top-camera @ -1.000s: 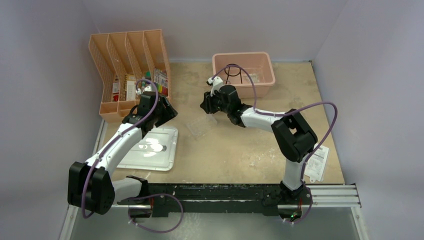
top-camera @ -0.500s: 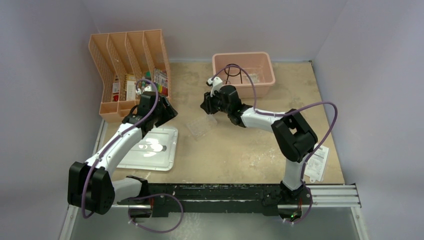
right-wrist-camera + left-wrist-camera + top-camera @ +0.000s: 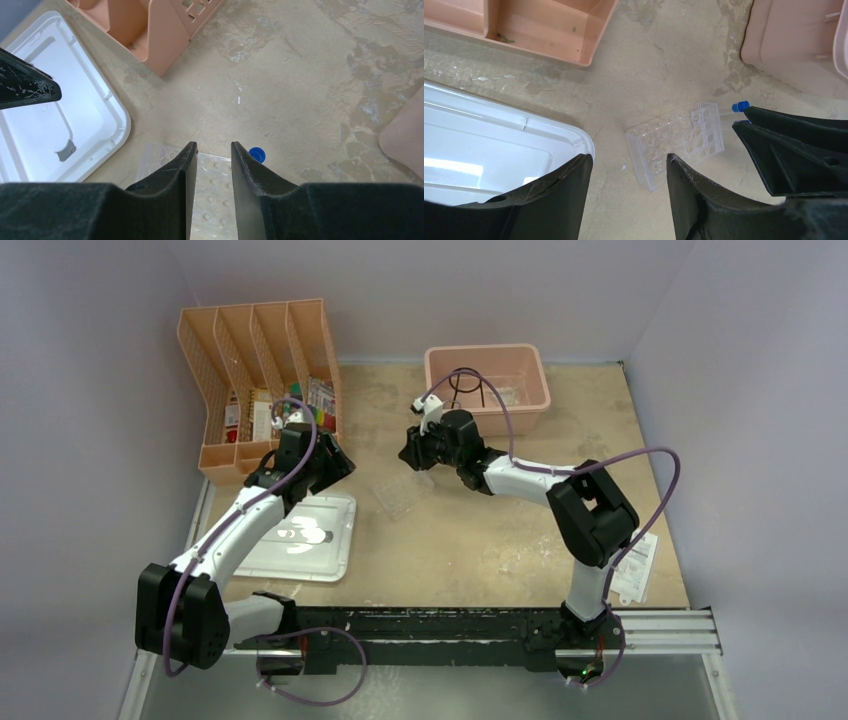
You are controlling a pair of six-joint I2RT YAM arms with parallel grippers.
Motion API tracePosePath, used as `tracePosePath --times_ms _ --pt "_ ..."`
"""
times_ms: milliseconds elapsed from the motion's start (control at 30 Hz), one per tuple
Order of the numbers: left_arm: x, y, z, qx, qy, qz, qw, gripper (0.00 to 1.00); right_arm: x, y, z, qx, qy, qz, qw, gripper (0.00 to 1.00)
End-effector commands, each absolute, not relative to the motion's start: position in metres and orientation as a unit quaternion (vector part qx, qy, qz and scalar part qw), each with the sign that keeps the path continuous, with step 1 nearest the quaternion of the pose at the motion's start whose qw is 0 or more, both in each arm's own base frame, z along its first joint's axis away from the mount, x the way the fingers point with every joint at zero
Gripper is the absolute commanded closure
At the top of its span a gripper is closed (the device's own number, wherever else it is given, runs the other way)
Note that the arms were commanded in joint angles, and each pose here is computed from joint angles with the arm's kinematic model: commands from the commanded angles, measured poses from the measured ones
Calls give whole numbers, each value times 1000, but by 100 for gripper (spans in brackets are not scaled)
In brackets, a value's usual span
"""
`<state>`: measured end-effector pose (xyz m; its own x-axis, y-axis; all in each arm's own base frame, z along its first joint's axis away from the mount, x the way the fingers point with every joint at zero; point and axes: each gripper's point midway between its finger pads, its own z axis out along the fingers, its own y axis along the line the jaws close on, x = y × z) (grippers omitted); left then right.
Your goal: Organize the chemistry lab equipment
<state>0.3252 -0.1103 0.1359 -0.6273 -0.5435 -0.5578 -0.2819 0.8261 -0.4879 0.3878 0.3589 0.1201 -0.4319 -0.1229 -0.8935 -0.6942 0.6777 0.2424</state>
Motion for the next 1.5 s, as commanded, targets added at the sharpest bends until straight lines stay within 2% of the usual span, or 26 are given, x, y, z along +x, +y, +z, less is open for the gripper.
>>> tracePosePath --times_ms 0,167,500,667,767,900,1000,1233,1467 --pt "331 -107 146 -232 876 -182 382 44 386 363 145 -271 768 319 485 66" --pt "331 -107 146 -232 875 -183 383 44 389 360 153 -261 767 314 495 63" --pt "331 -104 159 -231 872 -178 393 44 402 345 203 -213 769 285 531 53" --pt "317 -79 152 -252 879 -115 388 44 386 338 215 -189 782 297 514 50" --pt "299 -67 131 -260 890 -76 367 51 375 332 221 -162 790 311 504 49" --pt "285 -79 115 -235 904 -49 355 53 361 321 216 -130 812 311 477 49" --pt "282 -98 105 -209 914 -45 346 52 354 310 211 -102 828 301 462 49" --pt "276 -102 68 -196 934 -15 299 50 327 298 193 -69 850 315 416 48" --pt "275 -120 46 -173 948 -35 264 62 322 297 178 -63 859 312 400 48"
